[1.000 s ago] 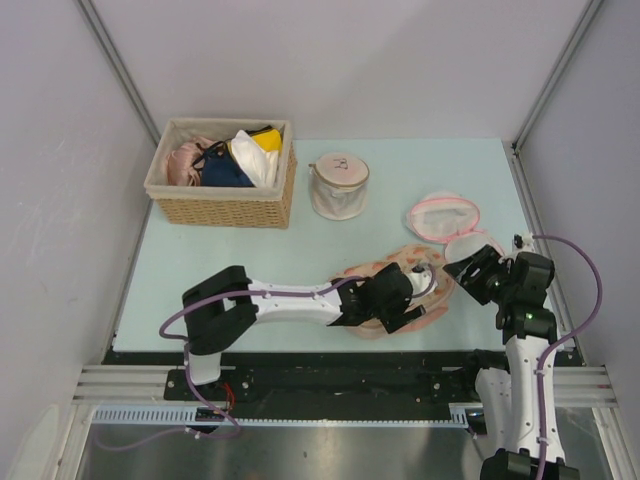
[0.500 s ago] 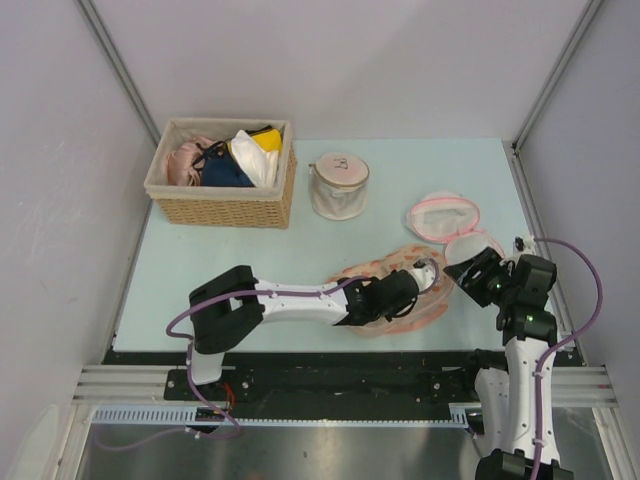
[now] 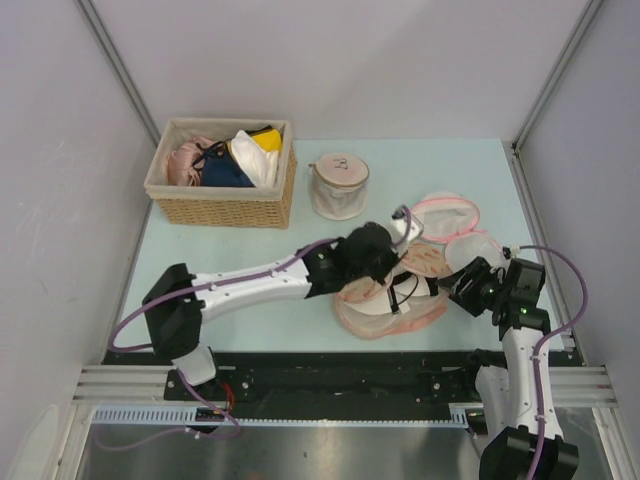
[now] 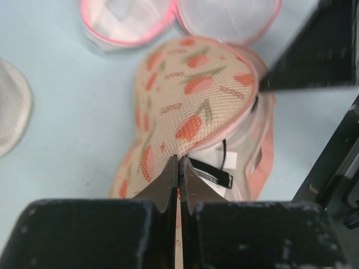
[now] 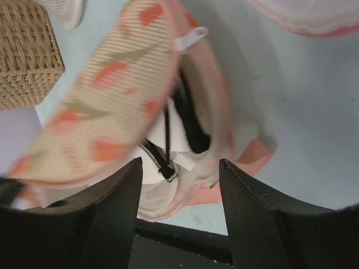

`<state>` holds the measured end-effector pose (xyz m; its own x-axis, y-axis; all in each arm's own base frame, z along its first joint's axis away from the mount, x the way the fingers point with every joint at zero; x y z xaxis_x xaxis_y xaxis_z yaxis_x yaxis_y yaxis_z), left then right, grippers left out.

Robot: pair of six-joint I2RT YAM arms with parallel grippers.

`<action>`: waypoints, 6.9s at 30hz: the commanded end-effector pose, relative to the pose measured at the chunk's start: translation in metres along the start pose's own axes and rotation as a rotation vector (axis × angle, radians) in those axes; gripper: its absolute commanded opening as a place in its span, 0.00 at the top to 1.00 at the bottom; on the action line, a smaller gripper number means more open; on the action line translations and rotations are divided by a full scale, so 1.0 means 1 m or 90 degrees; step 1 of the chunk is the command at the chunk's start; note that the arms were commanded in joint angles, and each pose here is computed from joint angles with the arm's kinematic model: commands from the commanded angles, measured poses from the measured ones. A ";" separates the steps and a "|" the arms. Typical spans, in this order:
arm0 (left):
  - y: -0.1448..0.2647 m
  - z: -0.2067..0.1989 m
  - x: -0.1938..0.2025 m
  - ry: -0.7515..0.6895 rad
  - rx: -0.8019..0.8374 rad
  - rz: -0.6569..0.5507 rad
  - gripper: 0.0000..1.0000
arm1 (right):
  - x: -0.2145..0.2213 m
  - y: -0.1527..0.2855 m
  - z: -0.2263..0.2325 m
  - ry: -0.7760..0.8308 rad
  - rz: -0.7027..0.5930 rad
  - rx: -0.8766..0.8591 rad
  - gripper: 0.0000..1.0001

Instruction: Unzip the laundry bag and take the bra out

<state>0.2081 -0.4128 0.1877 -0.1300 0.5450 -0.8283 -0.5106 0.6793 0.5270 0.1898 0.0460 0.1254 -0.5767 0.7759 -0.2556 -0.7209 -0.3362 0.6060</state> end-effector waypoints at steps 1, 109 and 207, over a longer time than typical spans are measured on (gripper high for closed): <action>0.021 0.025 -0.047 0.060 0.049 -0.090 0.99 | -0.002 -0.006 0.002 -0.009 -0.008 -0.027 0.43; 0.048 0.114 -0.036 0.183 0.135 -0.104 0.17 | -0.014 0.101 0.164 0.242 -0.201 -0.240 1.00; 0.101 0.123 -0.146 0.193 0.300 -0.278 1.00 | -0.014 0.119 0.175 0.245 -0.213 -0.281 0.22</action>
<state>0.2754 -0.3954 0.3113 -0.3956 0.1488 -0.9063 -0.0459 0.9823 0.1814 0.1879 0.1141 0.3016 -0.4937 0.6027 -0.6269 -0.8463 -0.4989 0.1868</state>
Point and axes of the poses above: each gripper's point midway between its finger pads, its own y axis back along the fingers, its own z axis along the line the jaws close on, x = y × z, the point moved 3 cm from there along y, back along the fingers, and after that the axes turned 10 degrees about -y, right-handed, at the moved point
